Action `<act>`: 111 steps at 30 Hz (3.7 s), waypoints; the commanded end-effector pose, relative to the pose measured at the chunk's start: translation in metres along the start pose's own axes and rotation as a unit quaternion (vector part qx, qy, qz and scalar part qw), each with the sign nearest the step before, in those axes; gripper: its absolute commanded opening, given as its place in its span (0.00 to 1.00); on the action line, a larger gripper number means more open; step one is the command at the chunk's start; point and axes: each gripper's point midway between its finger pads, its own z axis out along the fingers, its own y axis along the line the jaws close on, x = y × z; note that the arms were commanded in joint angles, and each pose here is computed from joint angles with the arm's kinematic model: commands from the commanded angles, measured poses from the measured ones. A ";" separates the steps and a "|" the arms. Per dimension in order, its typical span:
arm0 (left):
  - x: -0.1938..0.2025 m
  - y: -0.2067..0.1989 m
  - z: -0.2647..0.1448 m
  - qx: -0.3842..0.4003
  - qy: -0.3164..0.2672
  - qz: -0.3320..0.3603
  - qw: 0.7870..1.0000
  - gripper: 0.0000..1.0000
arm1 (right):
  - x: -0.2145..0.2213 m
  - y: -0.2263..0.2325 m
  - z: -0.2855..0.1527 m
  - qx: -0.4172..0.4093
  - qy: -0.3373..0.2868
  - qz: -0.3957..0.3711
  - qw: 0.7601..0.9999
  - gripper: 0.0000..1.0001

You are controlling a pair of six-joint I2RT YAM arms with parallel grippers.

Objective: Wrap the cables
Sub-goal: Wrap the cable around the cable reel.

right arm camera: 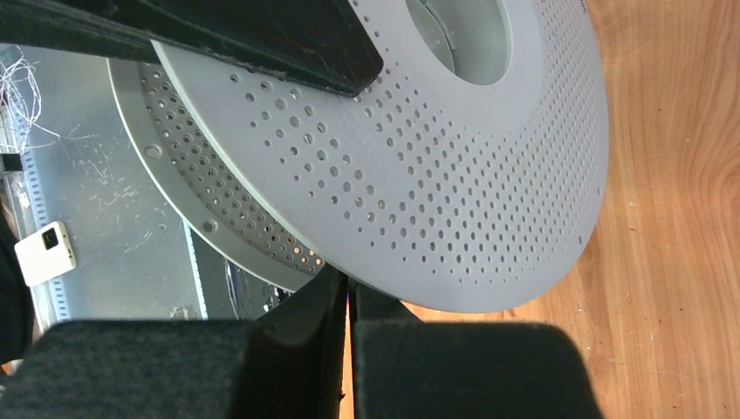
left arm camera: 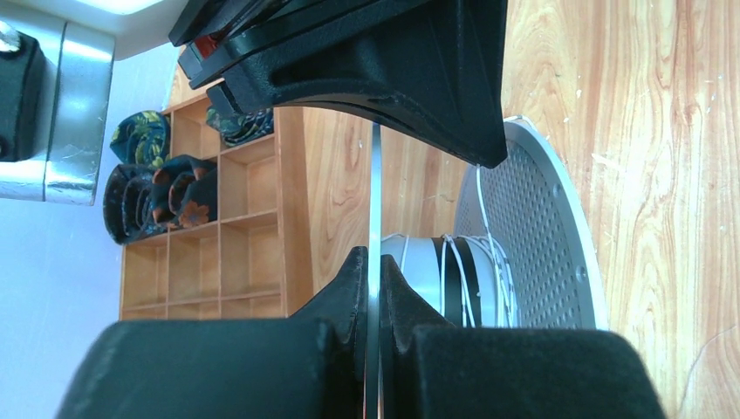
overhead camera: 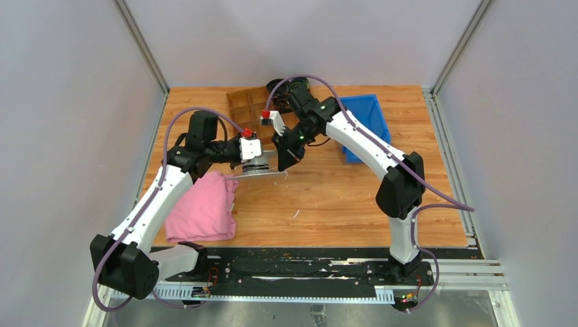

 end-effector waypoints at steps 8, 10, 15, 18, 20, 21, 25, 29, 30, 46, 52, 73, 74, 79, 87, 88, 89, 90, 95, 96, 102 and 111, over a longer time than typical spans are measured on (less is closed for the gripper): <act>-0.026 -0.010 -0.003 0.021 -0.059 0.065 0.996 0.00 | -0.030 0.011 -0.026 0.031 -0.014 -0.107 0.994 0.01; -0.024 -0.012 -0.003 0.025 -0.058 0.065 0.996 0.00 | -0.034 0.015 -0.031 0.036 -0.012 -0.133 0.990 0.01; -0.027 -0.013 -0.003 0.026 -0.064 0.064 0.996 0.00 | -0.033 0.014 -0.022 0.025 -0.003 -0.135 0.991 0.01; -0.031 -0.011 -0.004 0.023 -0.072 0.063 0.995 0.00 | -0.030 0.019 -0.016 0.005 -0.006 -0.121 0.993 0.01; -0.034 -0.011 -0.004 0.024 -0.076 0.060 0.995 0.00 | -0.027 0.020 -0.011 -0.002 -0.008 -0.116 0.993 0.01; -0.035 -0.011 -0.004 0.024 -0.078 0.060 0.995 0.00 | -0.024 0.019 -0.009 -0.004 -0.006 -0.111 0.994 0.01; -0.037 -0.009 -0.004 0.022 -0.081 0.059 0.995 0.00 | -0.014 0.022 -0.001 -0.023 -0.001 -0.089 0.996 0.01; -0.038 -0.009 -0.004 0.021 -0.083 0.059 0.995 0.00 | -0.005 0.024 0.011 -0.044 0.000 -0.063 0.997 0.01; -0.038 -0.009 -0.004 0.022 -0.084 0.058 0.995 0.00 | -0.007 0.029 0.007 -0.044 -0.007 -0.067 0.997 0.01; -0.040 -0.015 -0.004 0.034 -0.095 0.061 0.993 0.01 | -0.004 0.012 0.019 -0.017 -0.006 -0.045 0.999 0.01; -0.034 -0.020 -0.006 0.039 -0.081 0.087 0.992 0.00 | 0.000 0.002 0.021 0.002 0.008 -0.032 0.999 0.01; -0.033 -0.024 -0.004 0.045 -0.090 0.085 0.991 0.00 | -0.032 0.018 -0.018 0.040 -0.034 -0.037 0.998 0.01; -0.032 -0.026 -0.003 0.047 -0.091 0.086 0.991 0.00 | -0.034 0.017 -0.020 0.045 -0.034 -0.039 0.998 0.01; -0.034 -0.034 -0.003 0.058 -0.103 0.083 0.989 0.00 | -0.043 0.017 -0.026 0.054 -0.043 -0.064 0.996 0.01; -0.040 -0.032 -0.006 0.053 -0.109 0.095 0.988 0.00 | -0.031 0.020 -0.013 0.029 -0.032 -0.034 0.998 0.01; -0.039 -0.031 -0.007 0.051 -0.106 0.101 0.988 0.00 | -0.027 0.020 -0.011 0.029 -0.029 -0.028 0.999 0.01; -0.040 -0.030 -0.008 0.051 -0.107 0.111 0.987 0.00 | -0.023 0.020 -0.009 0.029 -0.027 -0.022 0.999 0.01; -0.040 -0.030 -0.008 0.049 -0.105 0.121 0.986 0.00 | -0.020 0.019 -0.006 0.028 -0.025 -0.014 0.999 0.01; -0.041 -0.022 -0.010 0.024 -0.101 0.159 0.982 0.00 | -0.015 0.022 0.003 0.026 -0.038 0.006 0.999 0.01; -0.040 -0.021 -0.009 0.017 -0.102 0.158 0.982 0.00 | -0.013 0.020 0.005 0.029 -0.040 0.008 0.999 0.01; -0.044 -0.025 -0.007 0.015 -0.125 0.151 0.981 0.00 | -0.021 0.012 0.002 0.054 -0.059 -0.017 0.997 0.01; -0.060 -0.032 -0.008 0.042 -0.165 0.106 0.980 0.00 | -0.008 -0.016 -0.014 0.123 -0.033 -0.125 0.984 0.01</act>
